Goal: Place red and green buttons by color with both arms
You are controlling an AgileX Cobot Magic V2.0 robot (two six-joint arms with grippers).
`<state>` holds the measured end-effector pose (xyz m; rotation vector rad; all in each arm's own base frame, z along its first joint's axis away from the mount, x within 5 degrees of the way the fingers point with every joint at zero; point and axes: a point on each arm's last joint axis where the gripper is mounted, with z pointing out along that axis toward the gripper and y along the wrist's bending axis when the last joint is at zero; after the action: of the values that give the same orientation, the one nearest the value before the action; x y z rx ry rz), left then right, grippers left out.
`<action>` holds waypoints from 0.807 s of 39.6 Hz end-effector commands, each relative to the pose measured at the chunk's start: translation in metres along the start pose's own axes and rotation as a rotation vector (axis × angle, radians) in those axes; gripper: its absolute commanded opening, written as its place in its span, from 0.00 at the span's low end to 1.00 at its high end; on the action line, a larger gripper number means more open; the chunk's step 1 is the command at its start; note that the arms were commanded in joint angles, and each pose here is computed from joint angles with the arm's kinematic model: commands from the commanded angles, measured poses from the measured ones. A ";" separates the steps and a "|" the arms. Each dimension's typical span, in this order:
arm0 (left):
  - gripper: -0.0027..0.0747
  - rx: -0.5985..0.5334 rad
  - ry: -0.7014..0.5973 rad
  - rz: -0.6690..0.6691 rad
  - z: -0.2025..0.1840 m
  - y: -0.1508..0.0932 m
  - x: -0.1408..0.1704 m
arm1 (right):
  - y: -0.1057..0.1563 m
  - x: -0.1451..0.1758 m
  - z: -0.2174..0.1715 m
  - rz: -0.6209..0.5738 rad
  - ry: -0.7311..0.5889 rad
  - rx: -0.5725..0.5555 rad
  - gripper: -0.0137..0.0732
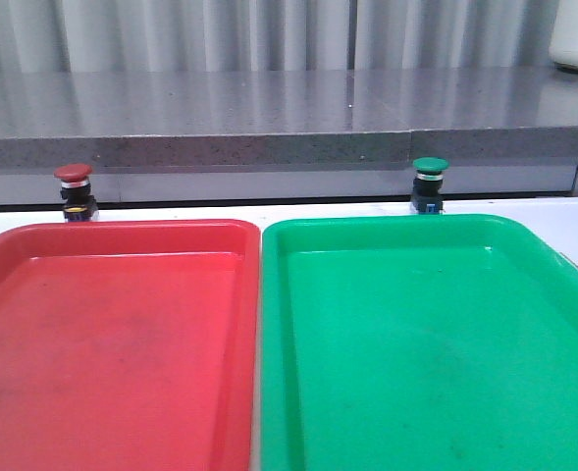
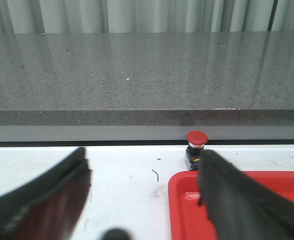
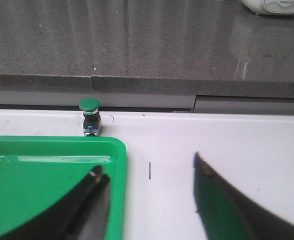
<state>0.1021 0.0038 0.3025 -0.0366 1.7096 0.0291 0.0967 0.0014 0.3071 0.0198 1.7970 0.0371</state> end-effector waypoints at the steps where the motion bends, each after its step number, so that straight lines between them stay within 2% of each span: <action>1: 0.95 0.021 -0.113 -0.003 -0.001 -0.002 -0.020 | 0.000 -0.018 -0.002 -0.005 -0.102 0.003 0.91; 2: 0.94 0.021 -0.113 -0.003 -0.001 -0.002 -0.020 | 0.000 -0.018 -0.002 -0.005 -0.102 0.003 0.93; 17: 0.76 0.034 -0.123 -0.020 0.008 -0.003 -0.021 | 0.000 -0.018 -0.002 -0.005 -0.102 0.003 0.91; 23: 0.75 0.042 -0.053 -0.038 0.040 -0.006 -0.026 | 0.000 -0.018 -0.002 -0.005 -0.102 0.003 0.91; 32: 0.75 0.073 0.154 -0.032 0.111 -0.019 -0.042 | 0.000 -0.018 -0.002 -0.005 -0.102 0.003 0.91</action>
<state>0.1917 -0.0019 0.3100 -0.0306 1.8997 -0.0208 0.0967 0.0014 0.3071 0.0198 1.7970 0.0371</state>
